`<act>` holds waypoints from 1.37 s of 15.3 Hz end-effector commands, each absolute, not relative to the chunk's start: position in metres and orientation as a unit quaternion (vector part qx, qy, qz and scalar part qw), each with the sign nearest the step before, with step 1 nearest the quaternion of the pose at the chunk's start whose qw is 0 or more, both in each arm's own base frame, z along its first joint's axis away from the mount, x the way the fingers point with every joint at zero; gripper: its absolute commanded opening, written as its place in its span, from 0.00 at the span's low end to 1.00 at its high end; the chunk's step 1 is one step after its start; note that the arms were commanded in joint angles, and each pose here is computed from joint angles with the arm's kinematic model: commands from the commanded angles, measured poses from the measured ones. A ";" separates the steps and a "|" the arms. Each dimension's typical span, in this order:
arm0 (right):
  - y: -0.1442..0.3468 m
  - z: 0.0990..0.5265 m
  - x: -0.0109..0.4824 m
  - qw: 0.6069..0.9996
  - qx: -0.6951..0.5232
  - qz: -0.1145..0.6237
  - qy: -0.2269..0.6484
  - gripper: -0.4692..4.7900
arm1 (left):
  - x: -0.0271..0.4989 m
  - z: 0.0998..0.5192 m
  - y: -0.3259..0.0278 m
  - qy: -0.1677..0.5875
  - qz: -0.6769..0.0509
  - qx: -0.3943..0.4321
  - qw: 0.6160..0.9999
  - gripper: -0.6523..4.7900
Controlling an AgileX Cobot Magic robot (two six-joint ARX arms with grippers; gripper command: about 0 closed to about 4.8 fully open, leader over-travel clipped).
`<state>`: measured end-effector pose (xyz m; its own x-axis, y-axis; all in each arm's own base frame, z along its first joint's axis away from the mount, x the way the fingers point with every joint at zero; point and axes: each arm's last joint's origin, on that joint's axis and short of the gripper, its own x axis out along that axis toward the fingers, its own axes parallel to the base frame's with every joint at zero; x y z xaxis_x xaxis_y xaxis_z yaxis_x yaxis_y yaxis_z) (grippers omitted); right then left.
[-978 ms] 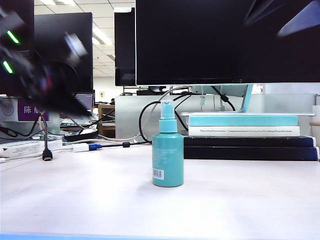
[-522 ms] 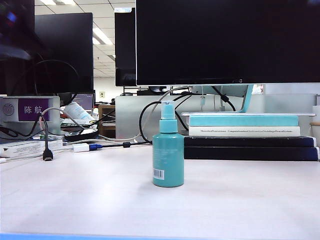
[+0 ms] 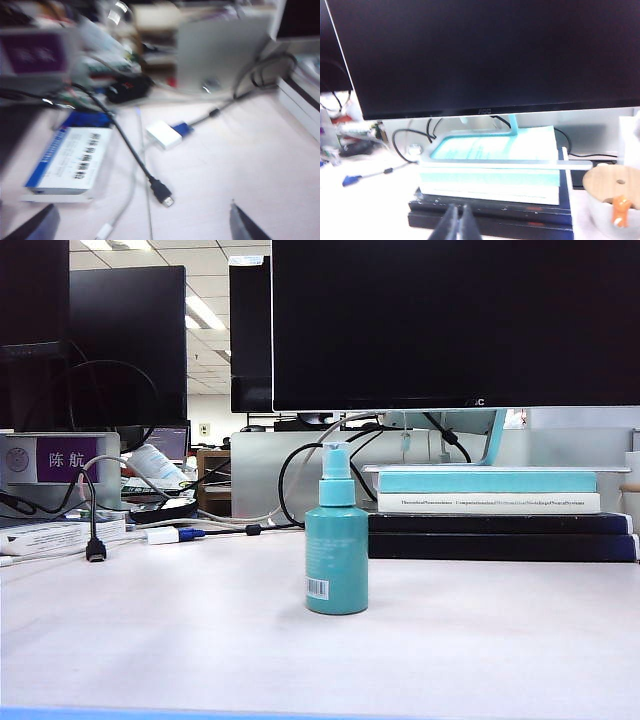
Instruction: Pick up the sprayer with the left hand, pick up its lid with the right hand then put the lid on the sprayer.
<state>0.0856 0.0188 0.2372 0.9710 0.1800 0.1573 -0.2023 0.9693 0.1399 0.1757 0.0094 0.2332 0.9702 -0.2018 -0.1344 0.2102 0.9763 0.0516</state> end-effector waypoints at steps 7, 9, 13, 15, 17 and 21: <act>0.020 0.198 0.089 0.988 0.101 0.095 -0.067 0.11 | 0.104 0.219 0.008 -0.089 0.013 0.021 0.996 0.65; 0.020 0.183 0.093 0.990 0.099 0.093 -0.045 0.10 | 0.100 0.208 0.009 -0.080 0.022 0.015 0.996 0.61; 0.021 0.168 0.095 0.992 0.093 0.090 -0.004 0.10 | 0.099 0.193 0.009 -0.051 0.029 0.003 0.998 0.57; 0.021 0.164 0.095 0.992 0.089 0.087 0.020 0.10 | 0.096 0.191 0.009 -0.048 0.031 -0.001 0.998 0.55; 0.021 0.162 0.095 0.992 0.088 0.087 0.028 0.10 | 0.096 0.188 0.009 -0.039 0.042 -0.004 0.998 0.50; 0.020 0.159 0.095 0.993 0.074 0.079 0.040 0.10 | 0.096 0.183 0.009 -0.021 0.039 -0.005 0.999 0.50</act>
